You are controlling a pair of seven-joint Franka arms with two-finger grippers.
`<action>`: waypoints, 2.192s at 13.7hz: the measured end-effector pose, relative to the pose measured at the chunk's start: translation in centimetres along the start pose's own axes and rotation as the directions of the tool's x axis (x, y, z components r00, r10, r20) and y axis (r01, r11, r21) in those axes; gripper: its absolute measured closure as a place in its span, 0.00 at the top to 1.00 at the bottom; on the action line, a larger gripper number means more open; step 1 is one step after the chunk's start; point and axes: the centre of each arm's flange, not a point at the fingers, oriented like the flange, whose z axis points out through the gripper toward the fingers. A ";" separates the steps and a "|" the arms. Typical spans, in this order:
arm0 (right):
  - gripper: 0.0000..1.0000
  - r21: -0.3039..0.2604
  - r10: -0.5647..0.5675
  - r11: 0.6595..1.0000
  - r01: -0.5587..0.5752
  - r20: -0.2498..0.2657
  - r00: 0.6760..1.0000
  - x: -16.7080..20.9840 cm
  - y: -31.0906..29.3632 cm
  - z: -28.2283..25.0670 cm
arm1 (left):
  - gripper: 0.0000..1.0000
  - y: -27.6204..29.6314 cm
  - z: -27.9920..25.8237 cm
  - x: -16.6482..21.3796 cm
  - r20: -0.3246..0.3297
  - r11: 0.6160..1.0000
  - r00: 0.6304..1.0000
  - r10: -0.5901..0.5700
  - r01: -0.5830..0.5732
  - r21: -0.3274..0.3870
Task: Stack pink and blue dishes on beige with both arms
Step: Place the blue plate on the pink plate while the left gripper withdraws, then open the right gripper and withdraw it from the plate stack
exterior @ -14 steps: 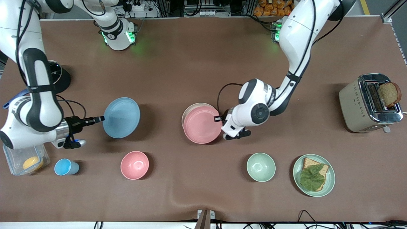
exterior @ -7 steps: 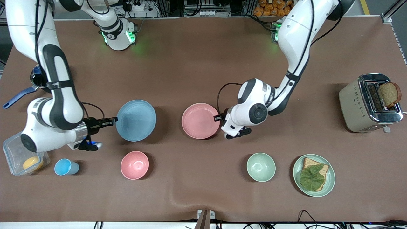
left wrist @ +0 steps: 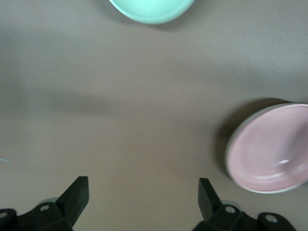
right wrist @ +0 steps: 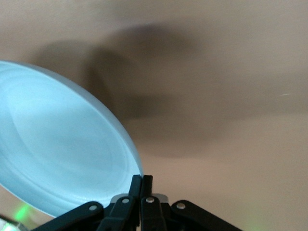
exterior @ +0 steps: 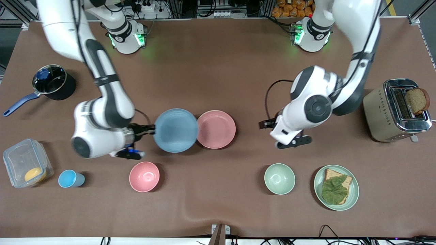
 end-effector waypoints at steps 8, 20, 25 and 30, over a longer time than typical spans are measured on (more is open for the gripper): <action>0.02 -0.070 0.046 0.996 -0.048 -0.026 0.999 -2.7 -8.9 7.0 | 1.00 -14.7 -7.4 4.1 -0.092 0.948 0.948 0.306 -0.294 0.117; 0.02 -0.021 0.084 0.996 -0.086 -0.082 0.993 -2.3 -11.3 9.8 | 1.00 -20.7 -14.1 5.6 -0.220 0.960 0.938 0.268 -0.243 0.136; 0.02 0.007 0.087 0.996 -0.087 -0.095 0.992 -2.3 -11.8 9.7 | 1.00 -22.8 -17.0 5.4 -0.272 0.973 0.935 0.227 -0.203 0.113; 0.29 0.007 0.087 0.996 -0.087 -0.095 0.992 -2.3 -11.8 9.7 | 1.00 -24.6 -18.7 0.9 -0.265 0.981 0.945 0.190 -0.175 0.079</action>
